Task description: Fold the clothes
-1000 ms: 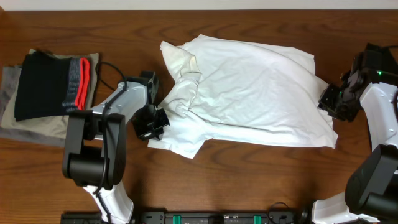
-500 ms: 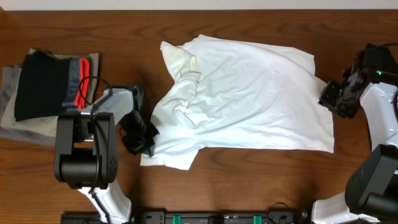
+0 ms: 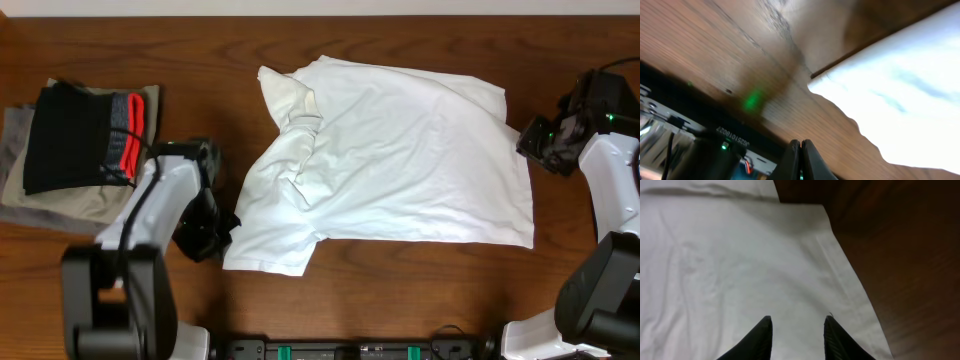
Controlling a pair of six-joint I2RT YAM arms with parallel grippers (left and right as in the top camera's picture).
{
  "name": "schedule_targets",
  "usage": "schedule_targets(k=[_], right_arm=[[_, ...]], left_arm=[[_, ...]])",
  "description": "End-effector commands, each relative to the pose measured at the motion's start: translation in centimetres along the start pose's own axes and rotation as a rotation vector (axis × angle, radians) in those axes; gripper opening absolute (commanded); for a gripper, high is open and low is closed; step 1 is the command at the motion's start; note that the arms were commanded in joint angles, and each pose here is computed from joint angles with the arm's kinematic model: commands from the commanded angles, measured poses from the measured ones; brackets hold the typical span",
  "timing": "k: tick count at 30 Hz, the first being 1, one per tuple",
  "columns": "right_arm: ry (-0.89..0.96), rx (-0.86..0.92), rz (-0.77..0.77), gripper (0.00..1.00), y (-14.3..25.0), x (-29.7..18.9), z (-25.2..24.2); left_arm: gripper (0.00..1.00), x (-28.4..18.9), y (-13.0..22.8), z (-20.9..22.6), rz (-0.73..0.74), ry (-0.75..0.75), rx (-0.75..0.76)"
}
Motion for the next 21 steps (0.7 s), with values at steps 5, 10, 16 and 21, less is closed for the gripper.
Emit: schedule_targets(k=[5, 10, 16, 21], right_arm=[[-0.071, 0.004, -0.036, 0.31, -0.8, 0.0, 0.9], [-0.077, -0.004, -0.027, 0.30, -0.6, 0.0, 1.5], [-0.082, -0.019, -0.018, 0.31, -0.4, 0.1, 2.1], [-0.084, -0.024, -0.014, 0.30, -0.4, 0.1, 2.3]], left_arm=[[0.06, -1.9, -0.2, -0.7, -0.110, 0.182, 0.068], [0.06, -0.4, 0.4, -2.3, -0.042, 0.181, 0.144], [0.06, 1.5, 0.7, -4.1, -0.007, 0.166, 0.217], [0.06, 3.1, 0.2, -5.0, 0.022, 0.121, 0.218]])
Point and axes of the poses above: each gripper's point midway between its finger pads, its own x axis out along the fingers, its own z axis along the line the jaws close on, y = z × x, the point moved 10 cm from there along -x, back along the fingers, and after that the axes turned 14 degrees about -x, right-handed, at the moved point
